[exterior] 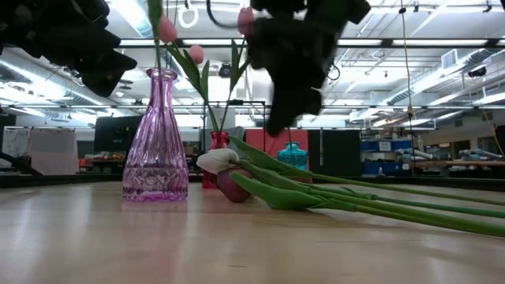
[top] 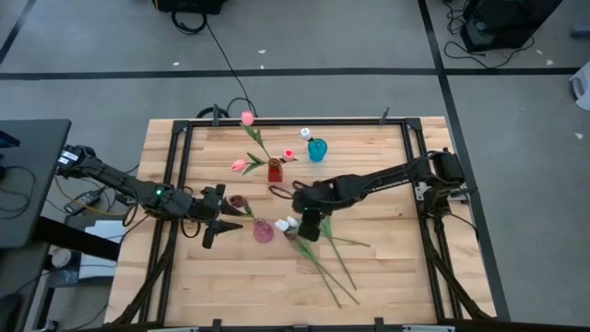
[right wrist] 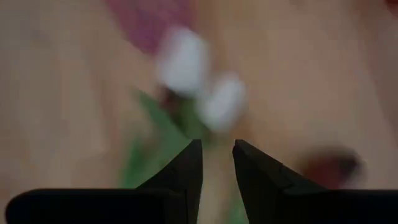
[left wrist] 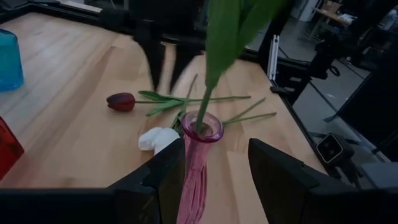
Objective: Sort flowers into vase by color
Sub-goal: Put the red flower into the purple vase
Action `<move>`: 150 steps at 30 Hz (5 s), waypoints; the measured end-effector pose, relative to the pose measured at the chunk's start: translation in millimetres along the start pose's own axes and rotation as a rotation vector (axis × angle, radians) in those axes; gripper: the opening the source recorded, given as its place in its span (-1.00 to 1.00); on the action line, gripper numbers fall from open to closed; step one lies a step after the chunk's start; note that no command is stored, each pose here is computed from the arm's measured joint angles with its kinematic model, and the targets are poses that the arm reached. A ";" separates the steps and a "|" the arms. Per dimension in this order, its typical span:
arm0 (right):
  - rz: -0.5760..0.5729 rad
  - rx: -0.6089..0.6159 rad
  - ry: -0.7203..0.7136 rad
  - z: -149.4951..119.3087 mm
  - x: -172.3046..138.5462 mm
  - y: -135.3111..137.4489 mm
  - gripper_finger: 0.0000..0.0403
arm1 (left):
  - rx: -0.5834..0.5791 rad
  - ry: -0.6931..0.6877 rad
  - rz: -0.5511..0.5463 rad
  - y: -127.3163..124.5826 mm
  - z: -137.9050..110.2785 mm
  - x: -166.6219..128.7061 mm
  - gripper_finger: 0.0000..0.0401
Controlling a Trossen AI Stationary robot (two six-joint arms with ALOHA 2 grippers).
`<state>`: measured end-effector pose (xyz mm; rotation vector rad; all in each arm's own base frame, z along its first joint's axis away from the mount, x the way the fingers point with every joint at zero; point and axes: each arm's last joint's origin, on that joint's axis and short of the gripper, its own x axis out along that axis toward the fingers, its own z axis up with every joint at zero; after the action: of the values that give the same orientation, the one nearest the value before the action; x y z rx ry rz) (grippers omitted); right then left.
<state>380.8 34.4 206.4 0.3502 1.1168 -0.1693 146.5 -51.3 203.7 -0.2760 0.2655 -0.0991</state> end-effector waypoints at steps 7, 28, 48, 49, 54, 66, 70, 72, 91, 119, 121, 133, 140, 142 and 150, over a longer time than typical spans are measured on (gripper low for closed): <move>-0.141 0.255 0.103 -18.3 10.3 -21.5 -0.49 | 0.003 -0.019 -0.007 -0.7 1.9 0.0 -0.10; -0.146 0.348 0.109 -43.8 33.9 -31.5 -0.49 | 0.026 -0.056 -0.010 2.5 6.9 -18.7 -0.10; -0.166 0.297 0.078 -51.3 42.4 -38.3 -0.92 | -0.039 0.011 0.063 7.3 -1.1 -20.9 -0.10; -0.171 0.290 0.084 -51.8 42.2 -39.2 -0.95 | -0.037 0.013 0.060 7.2 -1.1 -20.9 -0.10; -0.156 0.262 0.009 -46.3 23.1 -34.0 -0.94 | -0.028 0.027 0.046 7.1 -2.0 -21.6 -0.10; -0.073 -0.278 -0.675 6.7 -23.9 2.5 -0.95 | 0.050 -0.065 0.008 3.7 7.3 -22.4 -0.10; -0.111 -0.393 -0.869 17.1 -48.1 9.2 -0.95 | 0.050 -0.070 0.022 4.1 7.5 -22.4 -0.10; -0.099 -0.415 -1.014 21.9 -75.1 14.1 -0.95 | 0.041 -0.071 0.021 4.1 7.6 -22.5 -0.10; 0.434 -0.328 -1.515 35.9 -125.2 26.2 -0.95 | -0.003 -0.034 0.011 3.4 4.4 -18.1 -0.10; 0.366 -0.333 -1.451 56.2 -92.7 19.4 -0.94 | 0.029 -0.053 0.094 5.9 4.4 -17.4 -0.10; 0.372 -0.340 -1.466 55.5 -97.5 20.5 -0.94 | 0.030 -0.051 0.094 6.0 4.1 -17.4 -0.10; 0.470 -0.388 -1.502 62.7 -124.5 29.3 -0.94 | 0.031 -0.045 0.096 6.1 3.6 -17.2 -0.10; 0.426 -0.377 -1.479 63.3 -120.6 28.5 -0.94 | 0.029 -0.063 0.089 5.5 5.4 -17.4 -0.10; 0.420 -0.376 -1.477 63.3 -120.2 28.4 -0.94 | 0.029 -0.063 0.089 5.5 5.4 -17.4 -0.10; 0.382 -0.382 -1.406 67.4 -93.1 25.0 -0.94 | 0.059 -0.083 0.084 4.3 10.0 -19.1 -0.10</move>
<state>405.3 29.8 321.3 0.0336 -0.3228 0.1444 131.2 -42.2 216.4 -0.2099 0.1914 -0.0126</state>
